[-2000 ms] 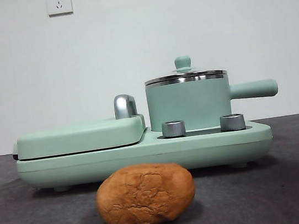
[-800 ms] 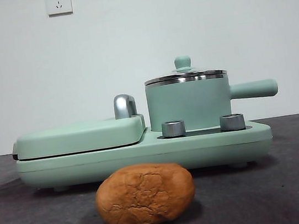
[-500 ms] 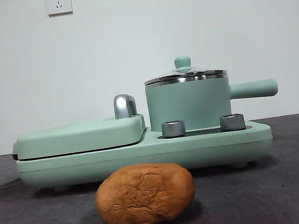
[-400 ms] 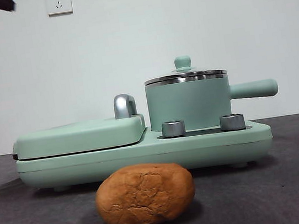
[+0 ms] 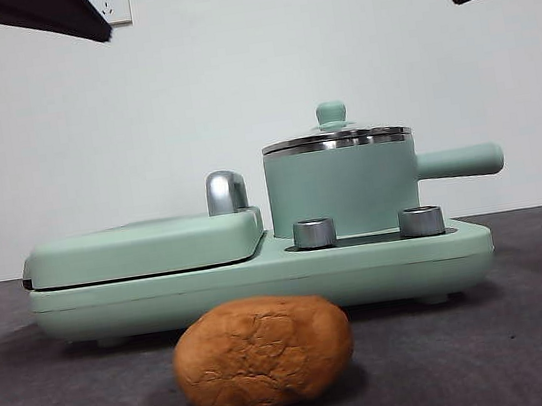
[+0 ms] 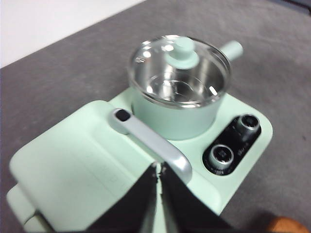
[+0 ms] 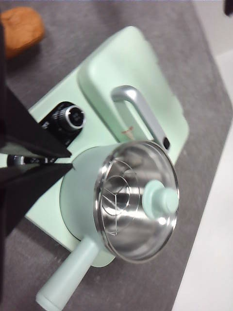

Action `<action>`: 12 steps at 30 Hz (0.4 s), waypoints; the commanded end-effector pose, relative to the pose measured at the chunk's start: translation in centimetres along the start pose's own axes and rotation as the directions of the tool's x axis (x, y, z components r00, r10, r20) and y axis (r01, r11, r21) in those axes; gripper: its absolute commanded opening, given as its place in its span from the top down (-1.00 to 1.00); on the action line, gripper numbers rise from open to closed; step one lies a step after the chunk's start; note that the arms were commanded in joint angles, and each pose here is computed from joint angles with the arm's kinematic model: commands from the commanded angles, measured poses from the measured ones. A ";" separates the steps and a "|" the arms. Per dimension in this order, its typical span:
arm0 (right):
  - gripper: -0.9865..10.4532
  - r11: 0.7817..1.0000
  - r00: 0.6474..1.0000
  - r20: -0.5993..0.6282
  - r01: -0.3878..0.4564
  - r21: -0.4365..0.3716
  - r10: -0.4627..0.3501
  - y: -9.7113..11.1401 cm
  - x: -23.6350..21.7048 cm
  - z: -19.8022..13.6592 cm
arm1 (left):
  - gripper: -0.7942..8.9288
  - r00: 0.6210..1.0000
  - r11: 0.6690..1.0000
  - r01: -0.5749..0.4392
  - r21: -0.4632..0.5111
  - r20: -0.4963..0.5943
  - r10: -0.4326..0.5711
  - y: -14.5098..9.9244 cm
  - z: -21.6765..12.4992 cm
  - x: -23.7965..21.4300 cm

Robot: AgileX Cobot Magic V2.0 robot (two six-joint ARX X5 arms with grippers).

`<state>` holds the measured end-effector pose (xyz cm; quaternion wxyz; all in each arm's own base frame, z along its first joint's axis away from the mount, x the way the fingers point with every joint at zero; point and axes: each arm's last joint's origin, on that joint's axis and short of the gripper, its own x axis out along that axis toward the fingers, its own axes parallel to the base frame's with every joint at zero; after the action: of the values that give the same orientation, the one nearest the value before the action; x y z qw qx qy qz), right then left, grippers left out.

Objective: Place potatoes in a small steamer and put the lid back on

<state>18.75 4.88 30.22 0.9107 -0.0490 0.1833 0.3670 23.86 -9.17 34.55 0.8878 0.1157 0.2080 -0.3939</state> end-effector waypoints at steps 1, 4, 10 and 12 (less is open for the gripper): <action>0.68 0.995 1.000 -0.003 0.000 -0.103 -0.001 0.3 0.2 0.5 | 0.39 1.000 0.996 0.017 0.083 0.021 -0.018 -0.2 0.7 0.5; 0.56 0.994 1.000 -0.014 0.012 -0.111 -0.014 0.6 0.3 0.5 | 0.28 0.999 0.995 0.028 0.094 0.018 -0.030 -0.4 0.8 0.7; 0.56 0.993 0.999 -0.025 0.020 -0.116 -0.023 0.8 0.5 0.5 | 0.28 0.998 0.993 0.041 0.113 0.035 -0.046 -0.9 1.1 0.9; 0.56 0.993 0.999 -0.037 0.025 -0.114 -0.030 0.9 0.6 0.4 | 0.29 0.998 0.992 0.044 0.121 0.047 -0.050 -1.1 1.3 1.1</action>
<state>18.44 5.87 29.90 0.9072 -0.1044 0.1868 0.3622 23.71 -10.74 34.60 0.8751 0.1476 0.1791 -0.4247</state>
